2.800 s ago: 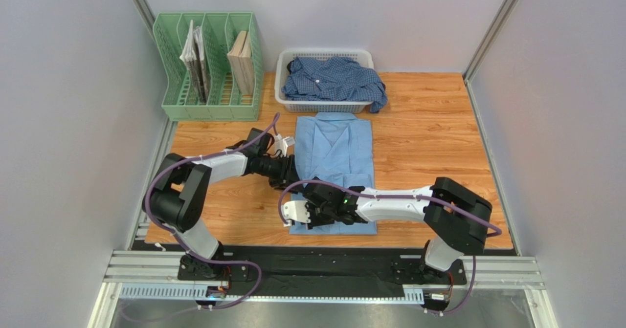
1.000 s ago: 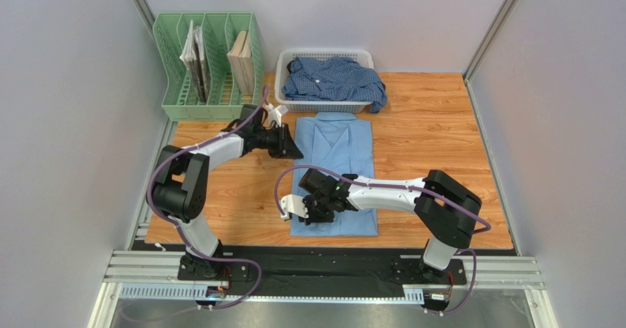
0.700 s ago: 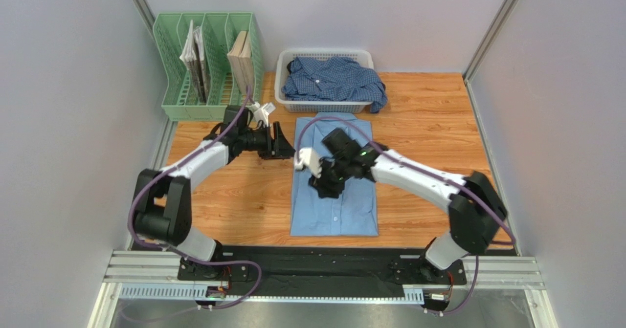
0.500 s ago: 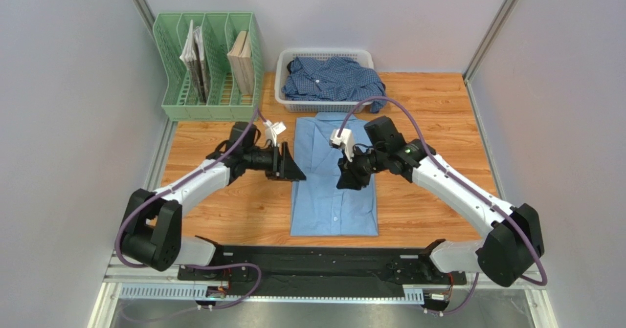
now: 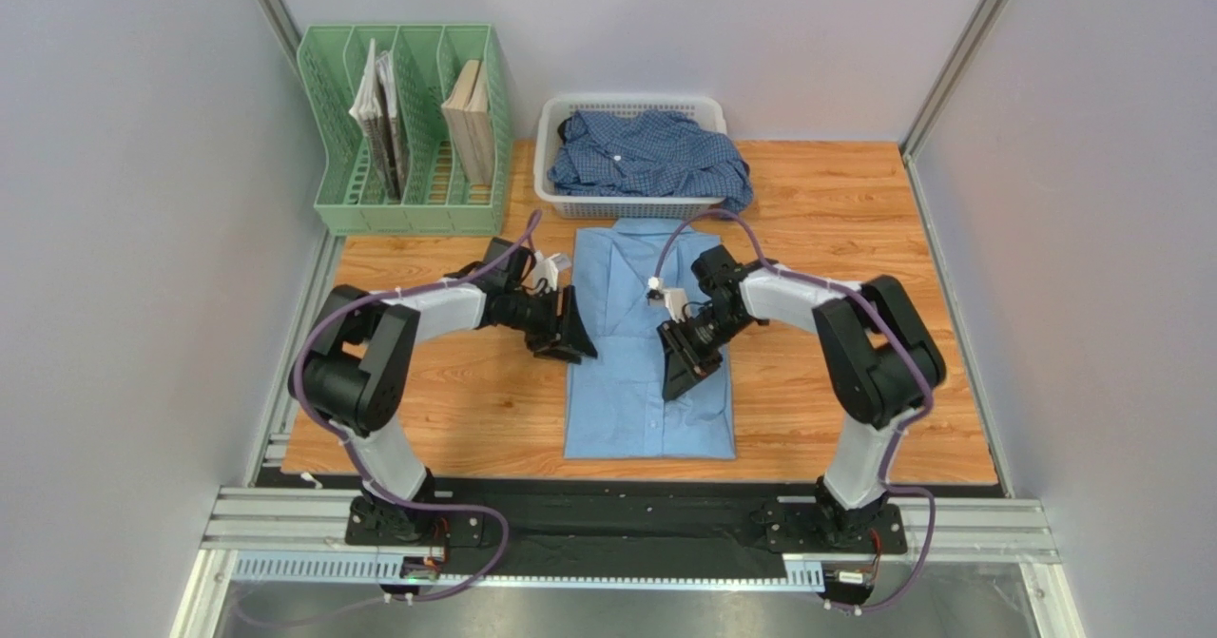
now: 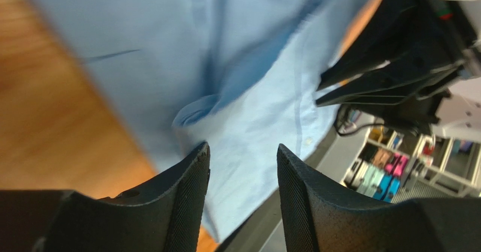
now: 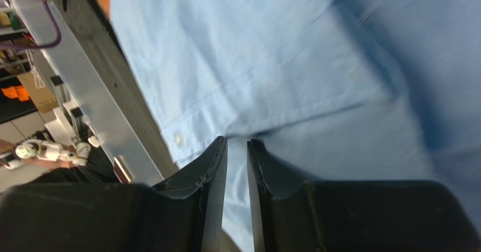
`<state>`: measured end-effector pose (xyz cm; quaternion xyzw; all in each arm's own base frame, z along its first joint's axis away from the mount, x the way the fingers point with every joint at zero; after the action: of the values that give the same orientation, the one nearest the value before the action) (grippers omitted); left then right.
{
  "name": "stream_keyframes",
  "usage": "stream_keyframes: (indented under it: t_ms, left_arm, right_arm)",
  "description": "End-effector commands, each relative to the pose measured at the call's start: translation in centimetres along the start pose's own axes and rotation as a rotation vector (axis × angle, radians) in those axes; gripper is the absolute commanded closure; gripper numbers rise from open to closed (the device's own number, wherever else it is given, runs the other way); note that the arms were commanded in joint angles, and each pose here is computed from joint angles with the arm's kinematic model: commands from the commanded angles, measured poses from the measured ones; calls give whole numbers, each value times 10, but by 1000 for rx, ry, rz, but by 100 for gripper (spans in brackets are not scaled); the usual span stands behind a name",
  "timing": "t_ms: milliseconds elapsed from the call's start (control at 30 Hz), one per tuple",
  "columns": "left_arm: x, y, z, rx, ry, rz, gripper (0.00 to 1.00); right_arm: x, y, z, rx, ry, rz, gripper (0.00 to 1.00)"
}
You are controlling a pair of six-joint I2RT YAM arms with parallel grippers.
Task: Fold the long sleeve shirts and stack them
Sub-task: Fold the shirt
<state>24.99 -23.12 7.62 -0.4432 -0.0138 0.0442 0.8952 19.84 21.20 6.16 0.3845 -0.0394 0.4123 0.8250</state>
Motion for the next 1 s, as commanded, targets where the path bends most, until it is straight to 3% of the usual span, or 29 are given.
stream_keyframes:
  t_ms: [0,267,467,633,800,900,967]
  left_arm:
    - [14,35,11,113,-37,67,45]
    - [15,11,30,50,-68,-42,46]
    - [-4,-49,43,-171,-76,-224,44]
    - [10,-17,5,-71,7,-120,47]
    - [41,17,-5,13,9,-19,50]
    - [44,12,0,2,21,-54,49]
    - [42,-10,16,-39,13,-162,47]
  right_arm:
    - [20,-19,-11,21,7,-77,73]
    - [39,14,35,61,-79,-25,66]
    - [44,3,47,70,-138,-3,76]
    - [49,-39,18,126,-122,-89,82]
    - [47,-81,6,129,-121,-172,82]
    - [47,-83,1,171,-124,-209,82]
    - [54,-67,8,236,-154,-240,82]
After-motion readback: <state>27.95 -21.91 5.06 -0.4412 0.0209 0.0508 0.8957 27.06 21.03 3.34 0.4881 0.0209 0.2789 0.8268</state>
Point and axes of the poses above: each gripper's point midway between its finger pads, its own z axis back along the fingers, its own y axis along the line the jaws close on, x = y × z, the point moved 3 cm from there along z, back along the fingers, and after that the axes turned 15 degrees about z, right-handed, at the moved point
